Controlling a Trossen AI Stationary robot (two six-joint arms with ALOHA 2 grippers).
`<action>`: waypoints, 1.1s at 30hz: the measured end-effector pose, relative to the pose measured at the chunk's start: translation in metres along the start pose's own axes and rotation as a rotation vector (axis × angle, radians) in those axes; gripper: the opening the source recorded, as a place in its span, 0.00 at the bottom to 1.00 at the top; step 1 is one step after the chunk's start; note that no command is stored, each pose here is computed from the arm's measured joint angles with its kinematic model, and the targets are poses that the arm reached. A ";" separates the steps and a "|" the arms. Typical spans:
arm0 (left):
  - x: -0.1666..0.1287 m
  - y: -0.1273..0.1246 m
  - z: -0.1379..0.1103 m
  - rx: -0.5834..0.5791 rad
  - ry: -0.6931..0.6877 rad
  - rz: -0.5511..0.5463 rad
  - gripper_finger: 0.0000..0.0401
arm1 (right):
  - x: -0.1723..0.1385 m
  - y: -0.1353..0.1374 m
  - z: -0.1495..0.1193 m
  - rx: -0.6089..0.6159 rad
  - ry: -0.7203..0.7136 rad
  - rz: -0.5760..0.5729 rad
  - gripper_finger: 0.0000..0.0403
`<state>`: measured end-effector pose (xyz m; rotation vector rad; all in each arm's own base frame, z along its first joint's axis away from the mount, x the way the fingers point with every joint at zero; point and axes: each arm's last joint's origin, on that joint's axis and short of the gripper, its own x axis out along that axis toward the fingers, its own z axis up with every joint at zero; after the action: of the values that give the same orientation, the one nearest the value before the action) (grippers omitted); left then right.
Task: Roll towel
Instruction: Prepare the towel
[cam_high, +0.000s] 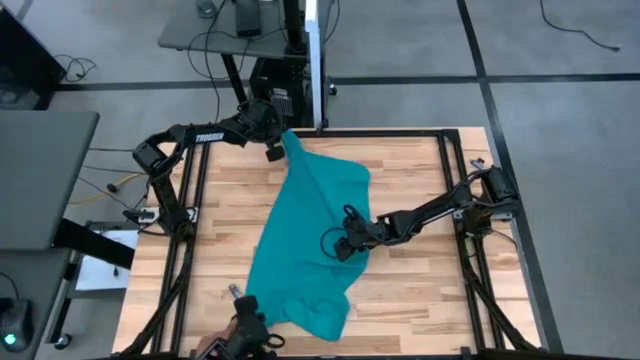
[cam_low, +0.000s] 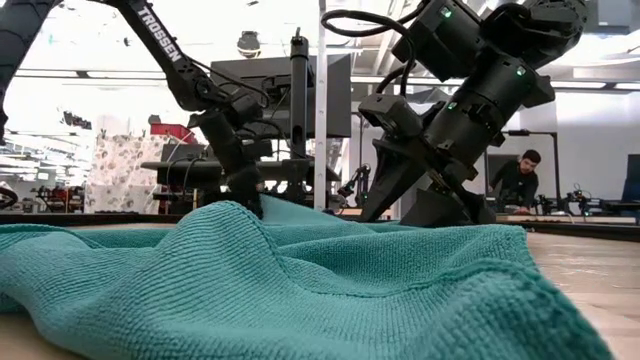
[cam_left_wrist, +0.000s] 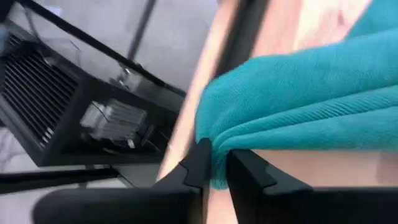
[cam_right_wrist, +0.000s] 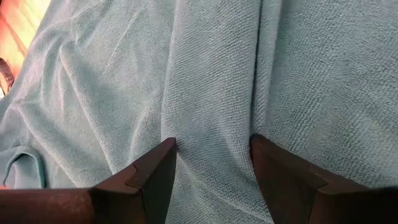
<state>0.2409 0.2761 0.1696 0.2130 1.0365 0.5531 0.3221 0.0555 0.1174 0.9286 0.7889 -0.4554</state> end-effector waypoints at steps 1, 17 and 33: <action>0.000 -0.002 0.000 0.004 0.014 -0.010 0.18 | 0.000 -0.001 0.001 -0.001 0.002 -0.001 0.50; -0.097 -0.047 0.016 -0.299 0.020 -0.546 0.33 | -0.076 -0.037 0.084 -0.254 -0.125 -0.186 0.50; -0.086 -0.192 -0.035 -0.464 0.216 -0.497 0.33 | -0.029 -0.107 0.122 -0.238 0.030 -0.332 0.50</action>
<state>0.2413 0.0657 0.1361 -0.5130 1.0906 0.3514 0.2824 -0.1045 0.1268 0.5848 1.0074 -0.6218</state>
